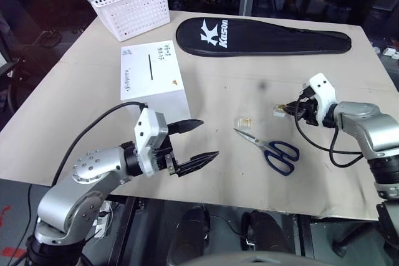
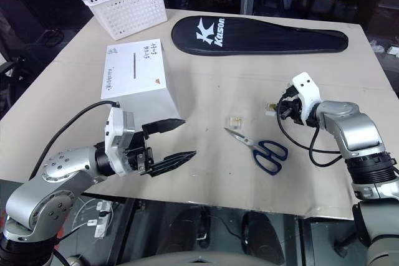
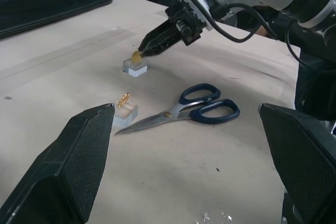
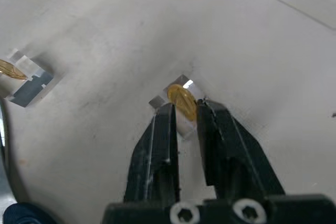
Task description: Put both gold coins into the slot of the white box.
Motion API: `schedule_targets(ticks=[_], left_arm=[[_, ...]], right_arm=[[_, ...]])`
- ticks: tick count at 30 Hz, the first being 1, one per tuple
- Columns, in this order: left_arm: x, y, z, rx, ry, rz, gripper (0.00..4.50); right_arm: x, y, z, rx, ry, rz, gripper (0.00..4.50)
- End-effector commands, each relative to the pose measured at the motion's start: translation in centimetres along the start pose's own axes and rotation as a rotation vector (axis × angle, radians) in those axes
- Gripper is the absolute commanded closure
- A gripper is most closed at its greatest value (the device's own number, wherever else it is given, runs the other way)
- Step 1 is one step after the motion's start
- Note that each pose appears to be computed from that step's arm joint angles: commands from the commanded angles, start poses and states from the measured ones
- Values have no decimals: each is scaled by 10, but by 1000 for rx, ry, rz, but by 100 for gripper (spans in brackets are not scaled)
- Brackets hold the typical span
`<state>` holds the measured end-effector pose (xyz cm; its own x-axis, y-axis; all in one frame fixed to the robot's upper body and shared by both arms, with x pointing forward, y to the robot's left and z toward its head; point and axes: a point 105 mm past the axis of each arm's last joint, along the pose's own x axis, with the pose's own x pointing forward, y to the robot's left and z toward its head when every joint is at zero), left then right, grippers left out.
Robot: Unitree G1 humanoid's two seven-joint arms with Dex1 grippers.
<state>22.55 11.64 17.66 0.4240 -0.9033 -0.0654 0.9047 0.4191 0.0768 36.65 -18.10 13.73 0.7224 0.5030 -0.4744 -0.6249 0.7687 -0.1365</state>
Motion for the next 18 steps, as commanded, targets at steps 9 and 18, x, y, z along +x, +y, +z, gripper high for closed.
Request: schedule_targets(ticks=[9, 18], left_arm=[[0, -5, 9, 33, -15, 3, 0], [0, -5, 10, 32, -17, 11, 0]], right_arm=[[4, -3, 10, -58, -26, -4, 355], [5, -4, 9, -55, -21, -1, 382]])
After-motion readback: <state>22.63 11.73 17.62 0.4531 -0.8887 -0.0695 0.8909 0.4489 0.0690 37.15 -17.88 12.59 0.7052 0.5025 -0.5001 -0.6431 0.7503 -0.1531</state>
